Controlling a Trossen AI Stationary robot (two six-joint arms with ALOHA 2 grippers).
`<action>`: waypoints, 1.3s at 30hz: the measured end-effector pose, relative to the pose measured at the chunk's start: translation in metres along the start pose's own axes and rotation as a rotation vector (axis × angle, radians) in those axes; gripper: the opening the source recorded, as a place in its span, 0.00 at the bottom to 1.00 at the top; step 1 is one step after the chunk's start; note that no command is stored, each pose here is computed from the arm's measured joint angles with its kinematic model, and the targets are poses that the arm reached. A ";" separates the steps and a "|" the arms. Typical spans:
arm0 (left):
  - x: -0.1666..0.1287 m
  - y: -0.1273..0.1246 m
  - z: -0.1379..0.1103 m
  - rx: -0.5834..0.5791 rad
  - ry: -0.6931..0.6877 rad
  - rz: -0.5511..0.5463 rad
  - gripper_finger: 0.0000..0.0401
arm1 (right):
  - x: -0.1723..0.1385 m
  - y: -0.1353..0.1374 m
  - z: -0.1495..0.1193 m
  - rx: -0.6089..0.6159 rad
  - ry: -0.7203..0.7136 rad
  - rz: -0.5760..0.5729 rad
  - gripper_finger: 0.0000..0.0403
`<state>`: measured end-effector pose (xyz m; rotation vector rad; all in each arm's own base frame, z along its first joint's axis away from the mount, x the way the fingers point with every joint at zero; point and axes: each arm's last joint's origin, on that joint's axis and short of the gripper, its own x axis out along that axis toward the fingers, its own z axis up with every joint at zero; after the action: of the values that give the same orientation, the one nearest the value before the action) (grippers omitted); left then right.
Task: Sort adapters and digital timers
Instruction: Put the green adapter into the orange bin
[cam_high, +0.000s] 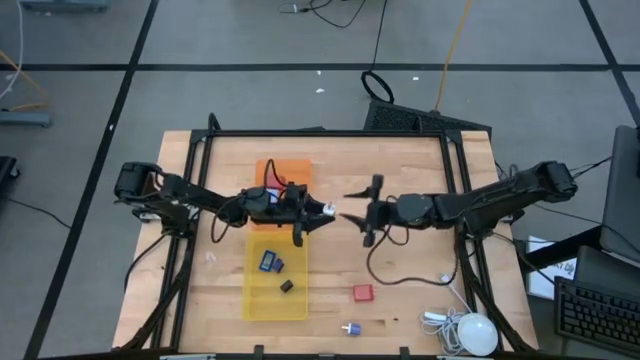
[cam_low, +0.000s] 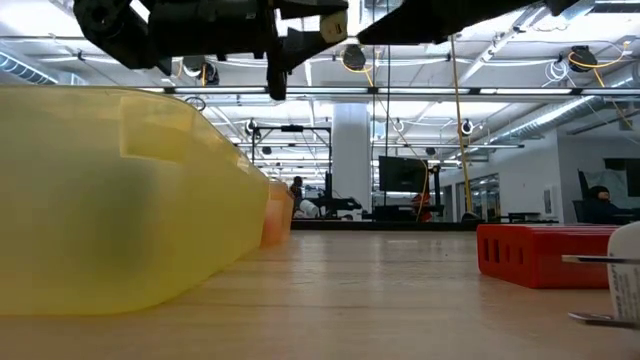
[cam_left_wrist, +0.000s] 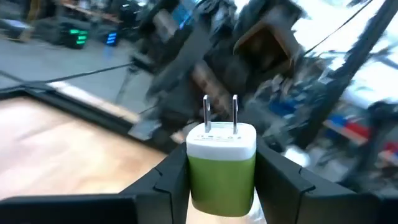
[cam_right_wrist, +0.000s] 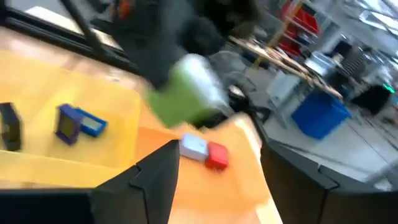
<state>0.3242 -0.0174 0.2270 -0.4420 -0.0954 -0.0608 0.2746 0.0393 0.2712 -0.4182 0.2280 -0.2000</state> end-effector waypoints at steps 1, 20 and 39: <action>-0.001 0.000 0.000 0.019 0.017 0.029 0.35 | -0.005 -0.004 0.002 0.016 0.003 -0.005 0.54; -0.103 0.042 -0.034 0.140 -0.021 0.580 0.35 | -0.068 -0.033 -0.018 0.101 -0.139 -0.189 0.51; -0.111 0.058 -0.050 0.099 0.092 0.691 0.39 | -0.074 -0.037 -0.039 0.176 -0.308 -0.294 0.50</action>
<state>0.2227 0.0175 0.1460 -0.3538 0.1478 0.6001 0.1882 0.0090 0.2651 -0.3008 -0.1550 -0.4363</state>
